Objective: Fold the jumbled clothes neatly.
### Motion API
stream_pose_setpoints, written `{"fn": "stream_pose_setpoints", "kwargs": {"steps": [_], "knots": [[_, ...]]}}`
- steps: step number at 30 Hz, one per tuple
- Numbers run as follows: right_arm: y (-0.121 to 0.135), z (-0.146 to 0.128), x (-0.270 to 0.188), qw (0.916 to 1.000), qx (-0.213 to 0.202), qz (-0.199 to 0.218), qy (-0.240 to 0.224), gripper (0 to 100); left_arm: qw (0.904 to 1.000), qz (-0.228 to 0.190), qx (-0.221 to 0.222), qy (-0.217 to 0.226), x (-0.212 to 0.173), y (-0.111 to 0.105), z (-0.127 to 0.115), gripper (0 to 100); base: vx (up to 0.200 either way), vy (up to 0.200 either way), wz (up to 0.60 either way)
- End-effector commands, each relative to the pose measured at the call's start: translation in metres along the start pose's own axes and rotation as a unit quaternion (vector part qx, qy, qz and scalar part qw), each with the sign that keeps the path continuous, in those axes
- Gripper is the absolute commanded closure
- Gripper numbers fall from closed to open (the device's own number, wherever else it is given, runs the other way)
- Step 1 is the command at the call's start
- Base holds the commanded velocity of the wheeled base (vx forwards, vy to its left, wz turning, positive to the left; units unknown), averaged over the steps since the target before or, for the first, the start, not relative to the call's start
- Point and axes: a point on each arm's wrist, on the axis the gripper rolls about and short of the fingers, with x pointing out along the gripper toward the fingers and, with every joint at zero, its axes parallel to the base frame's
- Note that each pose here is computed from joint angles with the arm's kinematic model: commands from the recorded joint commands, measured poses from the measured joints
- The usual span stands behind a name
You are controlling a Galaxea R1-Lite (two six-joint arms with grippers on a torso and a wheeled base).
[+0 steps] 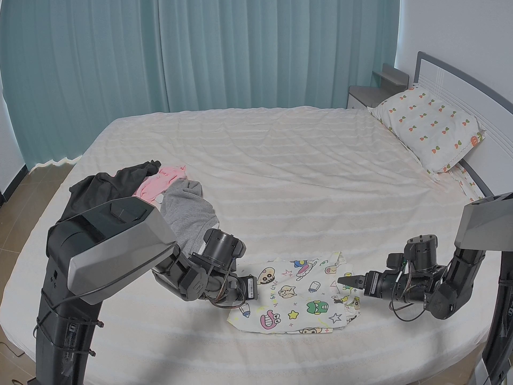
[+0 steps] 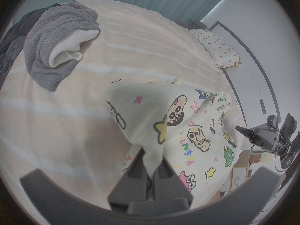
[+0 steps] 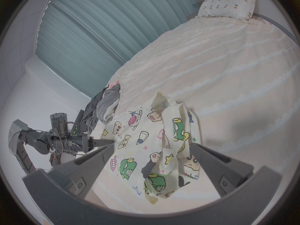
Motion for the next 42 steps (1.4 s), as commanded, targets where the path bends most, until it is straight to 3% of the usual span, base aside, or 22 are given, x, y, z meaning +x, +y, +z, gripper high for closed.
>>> {"fn": "stream_pose_setpoints", "kwargs": {"steps": [1,8,17,30,42], "knots": [[0.002,-0.006,-0.004,0.9994,0.032,0.013,-0.007,0,1.0000,0.003,-0.003,-0.007,-0.011,0.002,0.003,100,0.000,0.000,0.00],[-0.003,-0.012,-0.010,0.9957,0.075,0.052,-0.016,0,0.9990,0.025,-0.033,-0.013,-0.034,0.029,0.004,100,0.000,0.000,0.00],[-0.006,-0.017,-0.010,0.9954,0.074,0.057,-0.022,0,0.9942,0.056,-0.085,-0.035,-0.065,0.078,0.004,100,0.000,0.000,0.00],[-0.005,-0.017,-0.010,0.9954,0.073,0.058,-0.022,0,0.9826,0.092,-0.152,-0.056,-0.098,0.130,-0.001,100,0.000,0.000,0.00],[-0.005,-0.017,-0.010,0.9954,0.073,0.058,-0.022,0,0.9747,0.107,-0.177,-0.086,-0.102,0.157,-0.002,100,0.000,0.000,0.00]]}}
